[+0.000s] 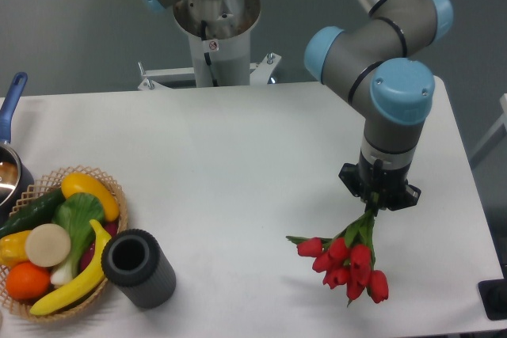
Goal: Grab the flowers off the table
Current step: 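Lift the red tulip bunch up off the table by the stems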
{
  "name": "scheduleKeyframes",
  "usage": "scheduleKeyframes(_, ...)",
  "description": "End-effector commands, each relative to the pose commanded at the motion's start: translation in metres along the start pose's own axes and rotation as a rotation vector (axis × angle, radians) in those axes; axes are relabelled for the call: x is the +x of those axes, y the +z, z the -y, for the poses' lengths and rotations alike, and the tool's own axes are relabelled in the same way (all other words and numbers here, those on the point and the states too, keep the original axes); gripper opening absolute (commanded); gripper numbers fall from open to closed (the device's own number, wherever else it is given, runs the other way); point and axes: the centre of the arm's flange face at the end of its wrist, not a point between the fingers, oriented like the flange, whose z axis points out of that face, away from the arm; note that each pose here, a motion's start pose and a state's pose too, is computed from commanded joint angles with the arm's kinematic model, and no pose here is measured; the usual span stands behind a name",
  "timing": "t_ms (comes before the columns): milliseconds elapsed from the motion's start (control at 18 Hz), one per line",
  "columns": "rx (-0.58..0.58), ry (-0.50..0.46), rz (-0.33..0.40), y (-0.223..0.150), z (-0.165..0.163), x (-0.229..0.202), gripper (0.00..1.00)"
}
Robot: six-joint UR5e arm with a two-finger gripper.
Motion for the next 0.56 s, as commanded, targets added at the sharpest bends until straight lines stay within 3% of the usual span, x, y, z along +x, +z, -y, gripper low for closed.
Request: scheduleKeyframes(556, -0.048, 0.037, -0.031, 0.0005, -0.0051, 0.0037, 0.03)
